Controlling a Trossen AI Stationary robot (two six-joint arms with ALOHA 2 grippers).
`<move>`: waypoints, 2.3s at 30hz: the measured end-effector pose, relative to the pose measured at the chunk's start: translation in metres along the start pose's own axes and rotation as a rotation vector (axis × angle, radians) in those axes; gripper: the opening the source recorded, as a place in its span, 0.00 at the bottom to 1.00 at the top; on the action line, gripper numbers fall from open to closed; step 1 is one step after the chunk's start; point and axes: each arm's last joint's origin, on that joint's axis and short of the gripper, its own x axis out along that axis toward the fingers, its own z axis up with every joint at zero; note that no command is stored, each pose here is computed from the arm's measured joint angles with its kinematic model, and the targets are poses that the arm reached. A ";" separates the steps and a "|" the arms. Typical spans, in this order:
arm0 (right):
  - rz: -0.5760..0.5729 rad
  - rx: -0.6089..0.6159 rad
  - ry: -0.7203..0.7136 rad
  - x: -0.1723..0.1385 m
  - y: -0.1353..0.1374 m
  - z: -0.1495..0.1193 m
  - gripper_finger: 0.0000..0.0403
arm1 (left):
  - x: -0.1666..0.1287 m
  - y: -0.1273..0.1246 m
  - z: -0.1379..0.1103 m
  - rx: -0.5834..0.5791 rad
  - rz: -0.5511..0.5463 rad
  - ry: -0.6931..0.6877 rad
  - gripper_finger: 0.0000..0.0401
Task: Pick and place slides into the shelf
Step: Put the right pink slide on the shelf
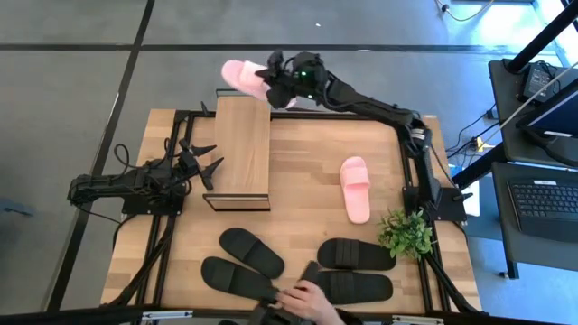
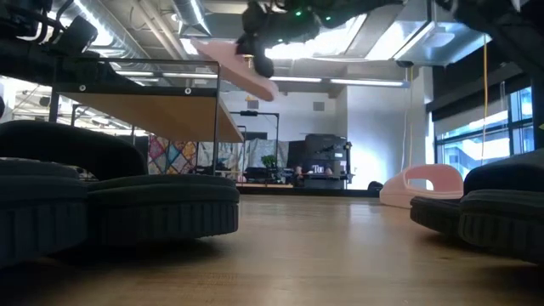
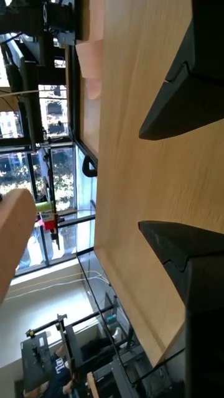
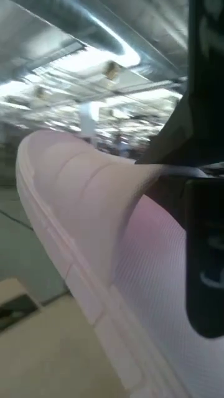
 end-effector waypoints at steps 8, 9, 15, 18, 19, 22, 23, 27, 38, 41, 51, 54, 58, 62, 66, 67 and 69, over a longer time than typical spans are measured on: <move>0.011 -0.040 -0.056 0.038 0.011 0.004 0.03 | 0.000 0.000 0.000 -0.001 0.000 0.004 0.54; 0.029 -0.040 -0.066 0.041 0.015 0.004 0.03 | 0.000 0.000 0.000 -0.001 0.000 0.004 0.54; 0.094 -0.114 -0.073 0.058 0.045 0.003 0.03 | 0.000 0.000 -0.001 -0.002 0.002 0.007 0.54; 0.114 -0.130 -0.078 0.063 0.054 0.003 0.03 | 0.000 0.000 -0.001 -0.001 0.001 0.007 0.54; 0.116 -0.139 -0.078 0.064 0.056 0.002 0.03 | 0.000 0.000 -0.001 0.001 0.002 0.007 0.54; 0.125 -0.160 -0.087 0.067 0.062 0.002 0.03 | 0.000 0.000 -0.001 0.002 0.002 0.007 0.54; 0.130 -0.164 -0.088 0.067 0.063 0.002 0.03 | 0.000 0.000 -0.001 0.002 0.002 0.007 0.54; 0.130 -0.179 -0.089 0.067 0.063 0.002 0.03 | 0.000 0.000 -0.001 0.003 0.002 0.007 0.54; 0.131 -0.188 -0.121 0.067 0.063 0.003 0.03 | 0.000 0.000 -0.001 0.006 0.003 0.007 0.54; 0.126 -0.189 -0.130 0.067 0.063 0.003 0.03 | 0.000 0.000 -0.001 0.006 0.003 0.008 0.54; 0.124 -0.208 -0.134 0.079 0.082 -0.002 0.04 | 0.000 0.000 -0.001 0.009 0.011 0.009 0.54; 0.128 -0.207 -0.132 0.079 0.083 -0.003 0.04 | 0.000 0.000 -0.001 0.012 0.017 0.009 0.54; 0.130 -0.188 -0.130 0.080 0.083 -0.003 0.04 | 0.000 0.001 -0.001 0.013 0.026 0.010 0.54; 0.118 -0.142 -0.125 0.080 0.082 -0.003 0.10 | 0.000 0.001 -0.001 0.014 0.029 0.011 0.54; 0.111 -0.132 -0.124 0.080 0.081 -0.003 0.16 | 0.000 0.001 -0.001 0.014 0.030 0.011 0.54; 0.109 -0.130 -0.124 0.080 0.081 -0.003 0.17 | 0.000 0.001 -0.001 0.012 0.030 0.011 0.54; 0.109 -0.127 -0.124 0.080 0.081 -0.003 0.18 | 0.000 0.001 -0.001 0.010 0.030 0.011 0.54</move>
